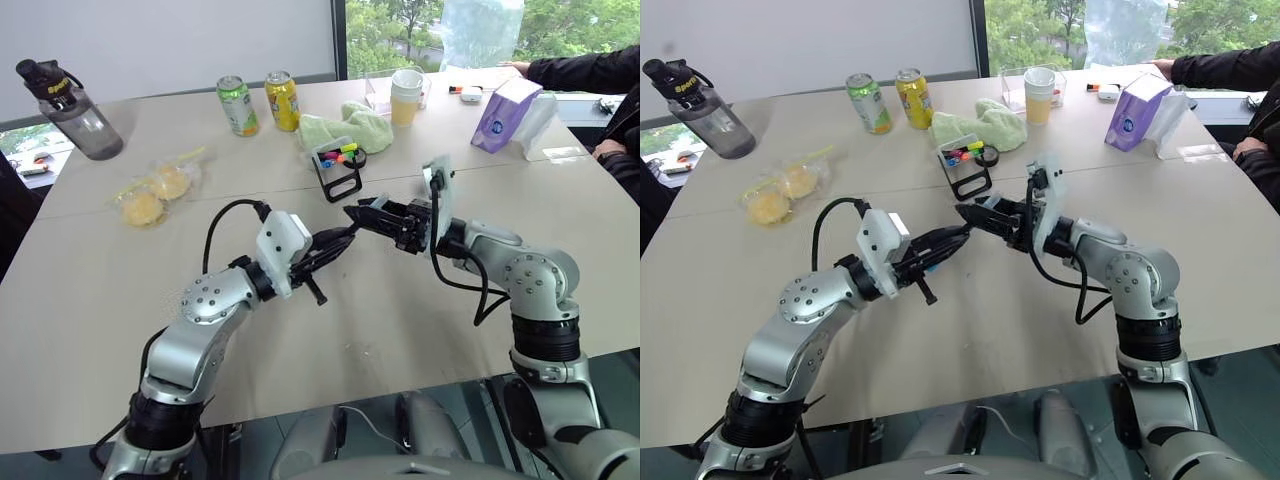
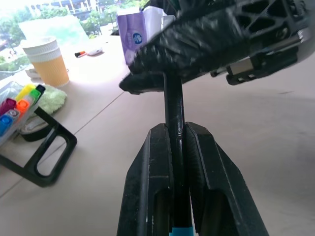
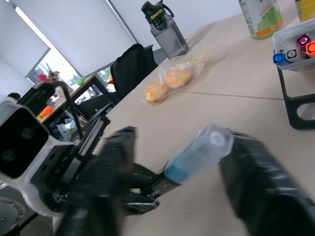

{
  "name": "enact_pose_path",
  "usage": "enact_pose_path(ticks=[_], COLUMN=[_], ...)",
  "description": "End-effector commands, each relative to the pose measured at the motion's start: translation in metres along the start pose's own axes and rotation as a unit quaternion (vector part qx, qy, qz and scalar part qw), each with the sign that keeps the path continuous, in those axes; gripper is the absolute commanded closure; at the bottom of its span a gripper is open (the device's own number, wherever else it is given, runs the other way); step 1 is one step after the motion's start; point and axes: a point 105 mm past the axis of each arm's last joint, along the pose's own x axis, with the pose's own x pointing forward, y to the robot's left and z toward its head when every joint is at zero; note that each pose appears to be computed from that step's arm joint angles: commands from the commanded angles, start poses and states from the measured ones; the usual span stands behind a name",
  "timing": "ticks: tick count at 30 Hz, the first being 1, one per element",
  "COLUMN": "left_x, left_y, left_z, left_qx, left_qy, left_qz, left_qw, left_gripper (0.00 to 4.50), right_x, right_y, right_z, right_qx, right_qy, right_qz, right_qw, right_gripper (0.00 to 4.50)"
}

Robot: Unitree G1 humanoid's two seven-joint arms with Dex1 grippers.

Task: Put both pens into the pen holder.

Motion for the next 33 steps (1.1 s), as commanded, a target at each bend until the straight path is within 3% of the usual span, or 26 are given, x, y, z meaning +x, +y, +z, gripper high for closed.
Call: enact_pose_path(ticks=[1,3,8,12,18,23,33], left_x=[0.002,0.004,0.003,-0.007,-0.03,-0.045,-0.06], left_y=[0.002,0.004,0.011,0.025,0.042,0.048,0.057], left_z=[0.011,0.011,0.004,0.004,0.007,0.013,0.016], left_qx=[0.018,0.015,0.028,0.003,-0.06,-0.102,-0.13], left_qy=[-0.021,-0.023,-0.005,0.002,0.046,0.048,0.074], left_qz=[0.002,0.009,0.027,0.058,0.086,0.1,0.149], left_qw=[1.0,1.0,0.999,0.998,0.993,0.989,0.978], left_gripper=[4.5,4.5,2.36,0.62,0.62,0.62,0.62], right_x=[-0.001,-0.001,-0.002,-0.006,0.004,0.017,0.047], right_y=[0.013,0.014,0.023,0.014,0.005,0.001,-0.006], right_z=[0.009,0.01,0.025,0.045,0.083,0.105,0.104], right_qx=[-0.019,-0.02,-0.051,-0.144,-0.278,-0.333,-0.343], right_qy=[-0.016,-0.02,-0.055,-0.088,-0.176,-0.234,-0.249], right_qz=[0.019,0.019,0.039,-0.001,-0.052,-0.079,-0.071], right_qw=[1.0,0.999,0.996,0.986,0.943,0.91,0.903], right_gripper=[3.7,4.41,4.42,4.42,4.42,4.42,4.42])
